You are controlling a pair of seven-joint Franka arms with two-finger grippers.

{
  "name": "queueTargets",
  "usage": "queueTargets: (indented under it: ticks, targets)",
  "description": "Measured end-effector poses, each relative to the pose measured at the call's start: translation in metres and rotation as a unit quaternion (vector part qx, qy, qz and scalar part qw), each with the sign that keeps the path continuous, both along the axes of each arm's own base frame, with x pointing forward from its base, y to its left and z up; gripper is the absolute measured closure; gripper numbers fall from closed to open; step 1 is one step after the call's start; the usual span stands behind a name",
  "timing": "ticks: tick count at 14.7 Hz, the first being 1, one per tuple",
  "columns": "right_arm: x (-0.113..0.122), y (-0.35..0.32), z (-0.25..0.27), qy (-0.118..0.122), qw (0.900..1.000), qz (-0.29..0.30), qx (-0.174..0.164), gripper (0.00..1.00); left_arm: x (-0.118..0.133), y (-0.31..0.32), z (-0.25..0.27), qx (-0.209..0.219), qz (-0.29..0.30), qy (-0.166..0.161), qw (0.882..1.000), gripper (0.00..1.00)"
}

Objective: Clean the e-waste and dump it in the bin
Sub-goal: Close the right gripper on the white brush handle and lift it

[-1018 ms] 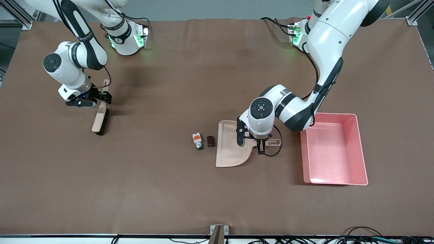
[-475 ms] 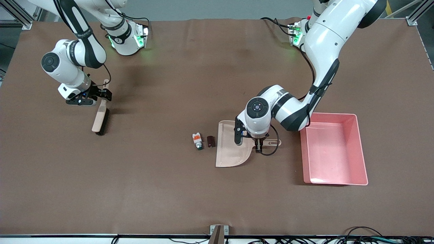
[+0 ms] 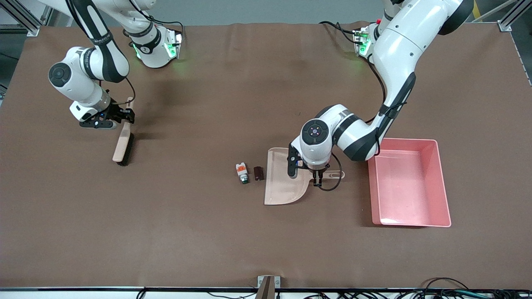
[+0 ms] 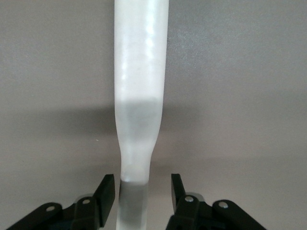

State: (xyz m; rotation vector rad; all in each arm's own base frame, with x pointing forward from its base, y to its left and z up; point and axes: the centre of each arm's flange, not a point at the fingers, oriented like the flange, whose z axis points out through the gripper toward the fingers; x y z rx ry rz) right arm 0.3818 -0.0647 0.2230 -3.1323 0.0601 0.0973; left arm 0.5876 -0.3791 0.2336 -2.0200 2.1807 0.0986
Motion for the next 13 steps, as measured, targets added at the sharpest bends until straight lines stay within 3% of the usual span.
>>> queueTargets:
  ticks: [8,13]
  targets:
    - [0.0,0.001,0.0,0.0,1.0,0.001,0.0,0.52,-0.004,-0.004,-0.01,0.002,-0.004,0.007,1.0,0.44]
    - [0.0,0.004,0.0,0.0,1.0,0.003,0.001,0.54,-0.006,-0.006,-0.013,0.002,-0.005,0.009,1.0,0.53]
